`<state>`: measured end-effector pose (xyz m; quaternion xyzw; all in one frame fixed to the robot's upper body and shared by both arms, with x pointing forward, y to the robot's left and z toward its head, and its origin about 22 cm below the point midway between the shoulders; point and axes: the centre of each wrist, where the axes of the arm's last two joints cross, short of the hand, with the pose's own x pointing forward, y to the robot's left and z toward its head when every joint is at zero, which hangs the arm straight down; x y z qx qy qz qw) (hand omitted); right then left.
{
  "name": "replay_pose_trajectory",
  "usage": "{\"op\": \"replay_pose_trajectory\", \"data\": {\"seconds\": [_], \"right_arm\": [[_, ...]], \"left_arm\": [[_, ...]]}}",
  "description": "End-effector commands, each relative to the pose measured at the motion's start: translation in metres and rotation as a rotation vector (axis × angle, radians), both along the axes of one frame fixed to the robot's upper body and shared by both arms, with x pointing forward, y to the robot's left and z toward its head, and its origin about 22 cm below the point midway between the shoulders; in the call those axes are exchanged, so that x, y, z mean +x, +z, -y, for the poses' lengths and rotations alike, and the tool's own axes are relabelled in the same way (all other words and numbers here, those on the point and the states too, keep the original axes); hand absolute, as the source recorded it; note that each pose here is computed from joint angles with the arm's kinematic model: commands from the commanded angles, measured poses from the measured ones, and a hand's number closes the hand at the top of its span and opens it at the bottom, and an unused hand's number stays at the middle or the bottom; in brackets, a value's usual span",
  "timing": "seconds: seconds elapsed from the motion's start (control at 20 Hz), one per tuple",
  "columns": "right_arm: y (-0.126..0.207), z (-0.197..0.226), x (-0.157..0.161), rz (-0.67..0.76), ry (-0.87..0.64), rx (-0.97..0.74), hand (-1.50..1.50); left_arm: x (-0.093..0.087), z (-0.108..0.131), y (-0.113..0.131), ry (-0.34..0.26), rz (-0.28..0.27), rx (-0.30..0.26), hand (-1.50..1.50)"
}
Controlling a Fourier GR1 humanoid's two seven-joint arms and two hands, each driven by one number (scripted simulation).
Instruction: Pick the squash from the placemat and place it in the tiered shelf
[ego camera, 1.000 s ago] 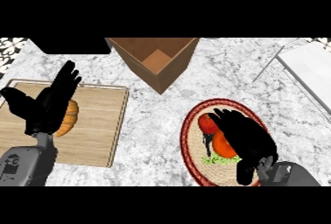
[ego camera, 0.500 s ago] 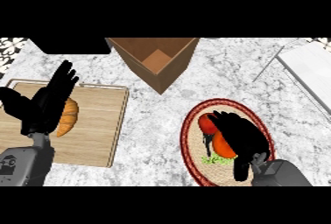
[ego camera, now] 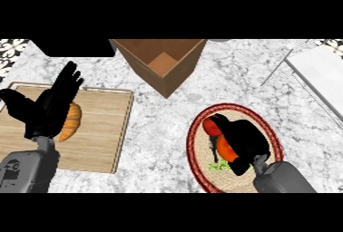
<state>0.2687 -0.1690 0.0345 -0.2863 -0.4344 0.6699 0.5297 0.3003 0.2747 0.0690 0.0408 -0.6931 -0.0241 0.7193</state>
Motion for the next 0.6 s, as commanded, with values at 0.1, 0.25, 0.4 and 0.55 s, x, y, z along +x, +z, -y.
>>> {"op": "replay_pose_trajectory", "data": {"seconds": [0.1,0.25,0.4,0.55], "right_arm": [[-0.014,-0.012,-0.042,0.015,0.035,0.033,1.50],[-0.015,-0.057,-0.095,0.017,-0.008,0.121,1.50],[-0.009,-0.076,-0.137,0.042,-0.067,0.148,1.50],[0.019,-0.080,-0.154,0.066,-0.103,0.220,1.50]], "left_arm": [[-0.006,-0.013,-0.005,0.004,-0.021,-0.010,0.00],[0.000,-0.014,0.001,0.015,-0.017,0.001,0.00],[-0.004,0.000,-0.001,0.024,-0.018,0.008,0.00],[-0.006,-0.016,-0.015,0.016,-0.003,-0.004,0.00]]}}
